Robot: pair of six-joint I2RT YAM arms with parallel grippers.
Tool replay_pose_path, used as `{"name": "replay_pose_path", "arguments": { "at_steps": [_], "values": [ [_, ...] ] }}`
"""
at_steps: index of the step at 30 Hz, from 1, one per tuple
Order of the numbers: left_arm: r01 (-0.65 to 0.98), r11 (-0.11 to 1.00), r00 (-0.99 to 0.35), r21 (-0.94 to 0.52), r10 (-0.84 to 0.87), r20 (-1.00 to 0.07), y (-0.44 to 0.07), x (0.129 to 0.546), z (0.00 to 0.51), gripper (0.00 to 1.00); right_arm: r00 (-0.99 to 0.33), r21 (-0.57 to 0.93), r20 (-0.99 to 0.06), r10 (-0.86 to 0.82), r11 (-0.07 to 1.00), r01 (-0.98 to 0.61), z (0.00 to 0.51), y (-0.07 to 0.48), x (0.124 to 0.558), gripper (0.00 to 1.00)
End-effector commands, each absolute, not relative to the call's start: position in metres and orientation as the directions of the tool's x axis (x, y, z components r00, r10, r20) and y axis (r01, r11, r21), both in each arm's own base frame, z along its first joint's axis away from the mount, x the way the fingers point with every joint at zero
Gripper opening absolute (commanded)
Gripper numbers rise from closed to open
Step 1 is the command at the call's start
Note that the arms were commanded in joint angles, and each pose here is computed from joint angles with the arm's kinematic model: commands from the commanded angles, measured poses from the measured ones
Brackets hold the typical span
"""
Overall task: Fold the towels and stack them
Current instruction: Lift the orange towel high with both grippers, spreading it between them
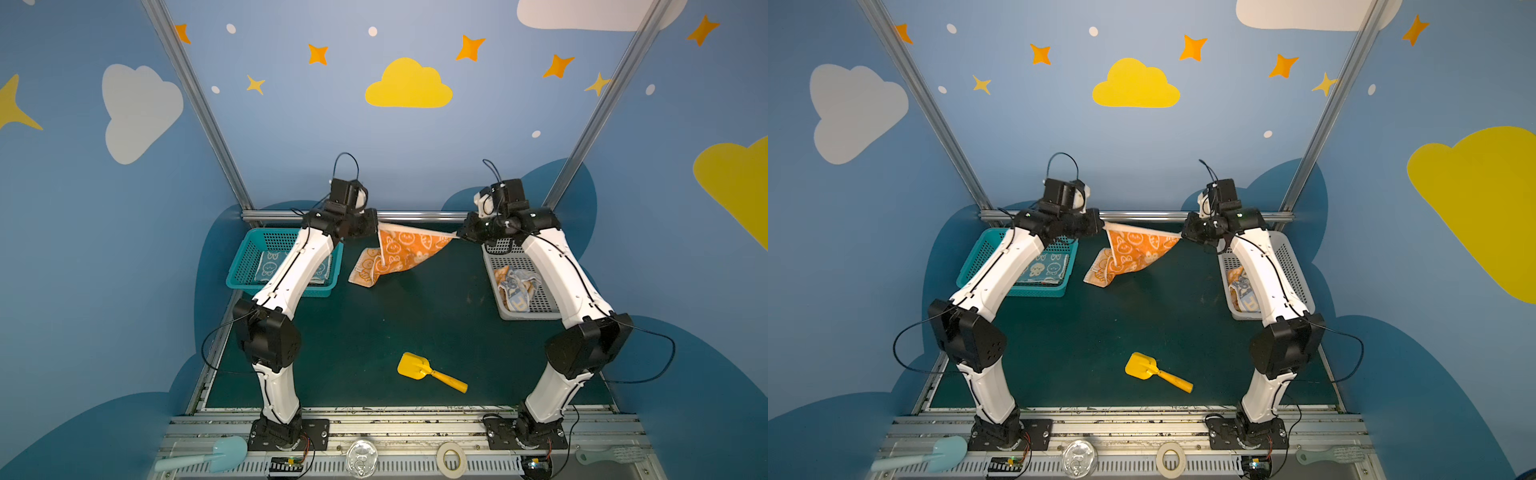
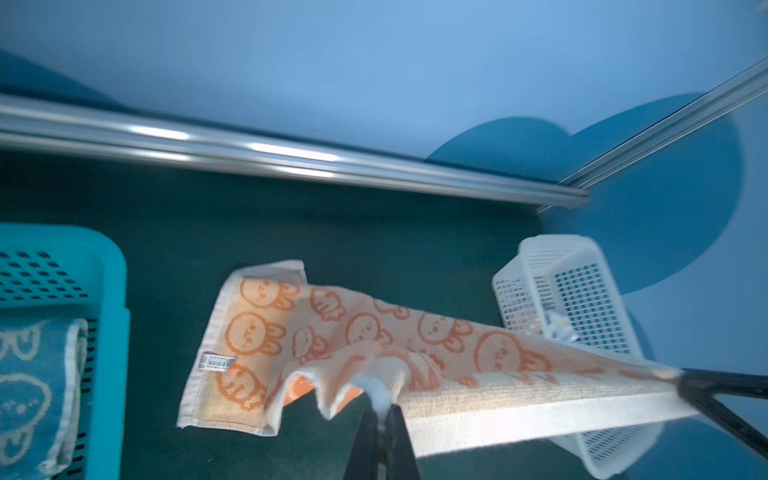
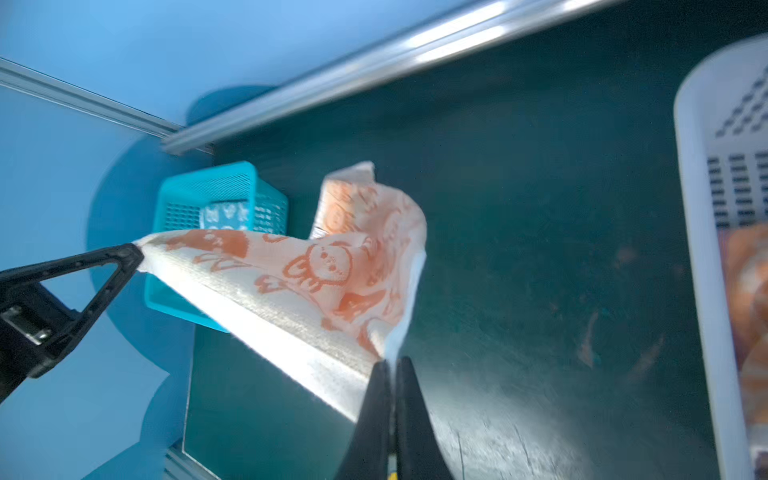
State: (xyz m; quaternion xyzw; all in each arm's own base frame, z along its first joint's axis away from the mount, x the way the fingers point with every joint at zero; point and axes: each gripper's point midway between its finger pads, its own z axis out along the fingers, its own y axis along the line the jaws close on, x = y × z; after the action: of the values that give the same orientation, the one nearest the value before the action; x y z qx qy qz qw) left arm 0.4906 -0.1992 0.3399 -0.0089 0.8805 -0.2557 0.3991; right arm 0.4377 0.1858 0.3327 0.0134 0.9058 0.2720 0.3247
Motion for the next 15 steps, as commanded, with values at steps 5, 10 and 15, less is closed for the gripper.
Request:
{"name": "replay_pose_path", "arguments": {
  "at_steps": [5,10,15],
  "values": [
    [0.218,0.867,-0.563,-0.448,-0.263,-0.784,-0.165,0.476,0.448,0.03,-0.648,0.49,-0.724,0.237,0.838,-0.241,0.413,0.175,0.432,0.0],
    [0.261,0.855,-0.468,-0.448,-0.294,-0.833,-0.152,0.444,0.5,0.03,-0.598,0.458,-0.776,0.199,0.83,-0.319,0.453,0.173,0.405,0.0],
    [0.292,0.866,-0.392,-0.406,-0.278,-0.877,-0.144,0.402,0.526,0.03,-0.518,0.426,-0.836,0.185,0.813,-0.398,0.488,0.166,0.363,0.0]
  ]
}}
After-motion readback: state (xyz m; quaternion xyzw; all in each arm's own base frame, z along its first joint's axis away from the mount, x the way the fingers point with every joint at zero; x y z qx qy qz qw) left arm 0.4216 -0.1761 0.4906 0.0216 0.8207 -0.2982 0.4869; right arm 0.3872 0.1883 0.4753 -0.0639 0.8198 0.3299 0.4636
